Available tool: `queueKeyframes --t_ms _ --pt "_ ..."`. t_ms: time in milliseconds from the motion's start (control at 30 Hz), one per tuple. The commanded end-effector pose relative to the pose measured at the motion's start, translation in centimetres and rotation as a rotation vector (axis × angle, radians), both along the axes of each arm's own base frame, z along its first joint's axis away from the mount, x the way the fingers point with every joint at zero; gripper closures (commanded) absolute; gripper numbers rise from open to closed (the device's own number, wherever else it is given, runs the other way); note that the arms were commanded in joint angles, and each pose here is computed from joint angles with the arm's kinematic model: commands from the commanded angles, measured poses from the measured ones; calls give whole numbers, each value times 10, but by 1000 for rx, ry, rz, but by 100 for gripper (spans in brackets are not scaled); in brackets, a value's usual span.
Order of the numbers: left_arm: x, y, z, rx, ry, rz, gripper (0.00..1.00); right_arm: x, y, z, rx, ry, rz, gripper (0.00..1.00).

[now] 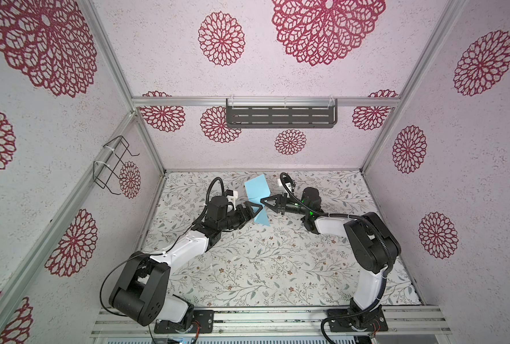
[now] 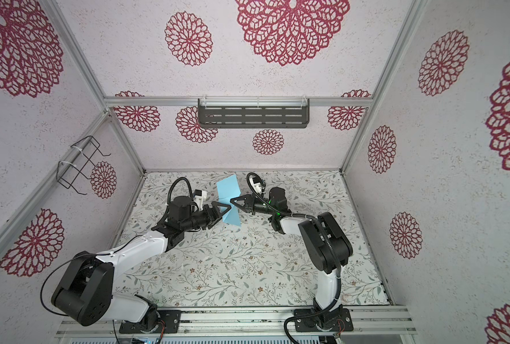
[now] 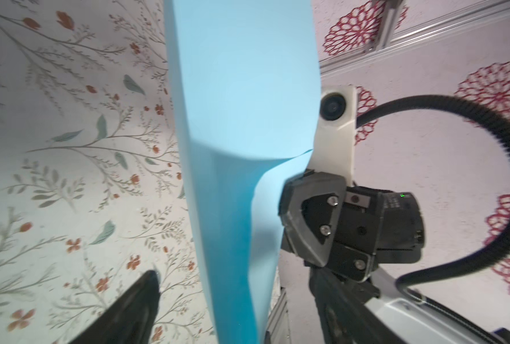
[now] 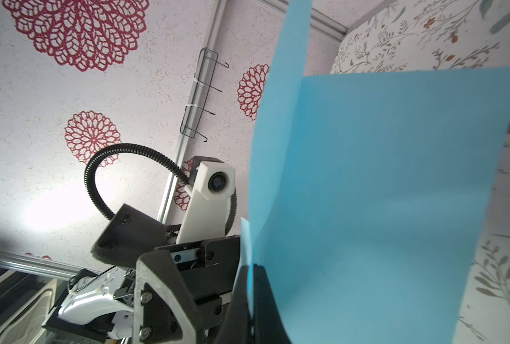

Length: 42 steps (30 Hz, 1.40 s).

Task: Fold a paper plane with a square sheet of paper (pick it up from the middle)

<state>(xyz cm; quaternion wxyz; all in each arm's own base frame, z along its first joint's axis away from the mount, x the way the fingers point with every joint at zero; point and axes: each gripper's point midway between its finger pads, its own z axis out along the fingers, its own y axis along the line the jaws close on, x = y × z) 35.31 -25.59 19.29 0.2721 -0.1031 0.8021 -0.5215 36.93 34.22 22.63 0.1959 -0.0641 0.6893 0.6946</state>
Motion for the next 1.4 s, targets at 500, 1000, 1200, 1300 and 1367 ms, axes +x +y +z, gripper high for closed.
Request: queueKeyframes --t_ms 500,1000,1200,1300,1367 --pt "13 6 11 12 -61 36 94 5 -22 19 -16 -72 -50 76" --pt "-9 166 -66 1293 312 313 96 37 -158 -25 -875 -338 -599 12" --pt "-5 183 -57 1735 377 313 95 30 -190 -8 -948 -397 -750 1" --pt "4 157 -89 1762 394 220 94 25 -197 -2 -935 -414 -798 1" --pt "8 135 -109 1718 405 165 91 21 -198 0 -916 -428 -805 1"
